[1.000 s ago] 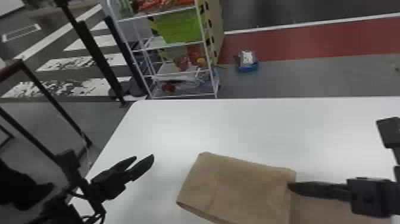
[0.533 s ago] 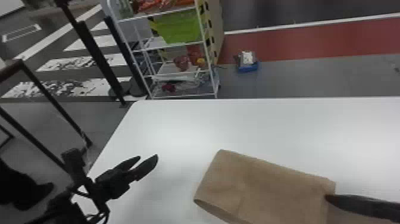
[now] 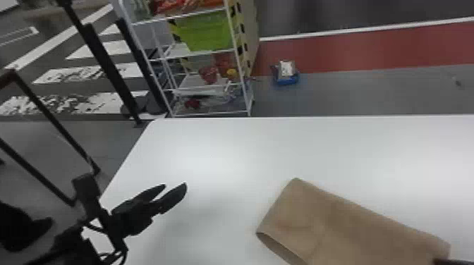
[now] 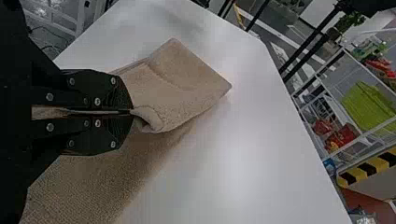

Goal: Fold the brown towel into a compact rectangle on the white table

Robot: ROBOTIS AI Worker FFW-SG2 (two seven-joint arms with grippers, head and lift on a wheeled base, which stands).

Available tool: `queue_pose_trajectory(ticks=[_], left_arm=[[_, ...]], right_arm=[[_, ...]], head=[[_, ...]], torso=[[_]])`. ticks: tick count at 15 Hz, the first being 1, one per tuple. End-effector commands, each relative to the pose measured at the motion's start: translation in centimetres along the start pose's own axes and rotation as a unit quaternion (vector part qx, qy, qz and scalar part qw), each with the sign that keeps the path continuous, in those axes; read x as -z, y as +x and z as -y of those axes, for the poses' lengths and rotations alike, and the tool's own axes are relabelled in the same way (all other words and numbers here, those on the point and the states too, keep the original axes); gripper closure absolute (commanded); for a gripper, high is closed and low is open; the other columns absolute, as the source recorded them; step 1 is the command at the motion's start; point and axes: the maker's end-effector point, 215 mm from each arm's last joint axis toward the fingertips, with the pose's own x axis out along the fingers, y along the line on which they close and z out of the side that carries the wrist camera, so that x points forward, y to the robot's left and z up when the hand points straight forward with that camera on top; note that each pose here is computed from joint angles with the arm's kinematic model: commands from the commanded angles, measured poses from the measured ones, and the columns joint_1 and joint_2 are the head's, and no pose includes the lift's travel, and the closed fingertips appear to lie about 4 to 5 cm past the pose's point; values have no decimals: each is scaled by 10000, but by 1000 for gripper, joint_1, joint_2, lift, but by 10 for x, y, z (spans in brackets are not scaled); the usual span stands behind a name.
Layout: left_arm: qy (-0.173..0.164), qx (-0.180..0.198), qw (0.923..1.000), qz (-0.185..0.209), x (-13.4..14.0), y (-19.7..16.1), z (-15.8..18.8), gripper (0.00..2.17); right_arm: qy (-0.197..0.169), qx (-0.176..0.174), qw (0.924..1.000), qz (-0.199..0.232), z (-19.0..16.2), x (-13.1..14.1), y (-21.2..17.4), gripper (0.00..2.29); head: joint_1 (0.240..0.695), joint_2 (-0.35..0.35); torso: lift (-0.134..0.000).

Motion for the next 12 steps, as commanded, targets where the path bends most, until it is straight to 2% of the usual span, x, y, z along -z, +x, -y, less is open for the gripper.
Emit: queue_pose_trajectory(ticks=[1, 5, 11, 12], left_arm=[[16, 8, 10000, -46, 3, 3, 2, 19], [32, 43, 9999, -108, 8, 7, 6, 19], [31, 65, 9998, -185, 12, 8, 9, 19], [30, 50, 9998, -193, 12, 7, 8, 19]], right_arm=[[187, 149, 9995, -222, 12, 22, -2, 1085], [380, 419, 9973, -458, 39, 42, -10, 1085], [392, 608, 9956, -598, 52, 49, -11, 1055], [388, 619, 9954, -621, 52, 50, -8, 660]], head=[[695, 272], [695, 252], [695, 202], [695, 199]], torso=[[-124], [-124], [-124], [-124]])
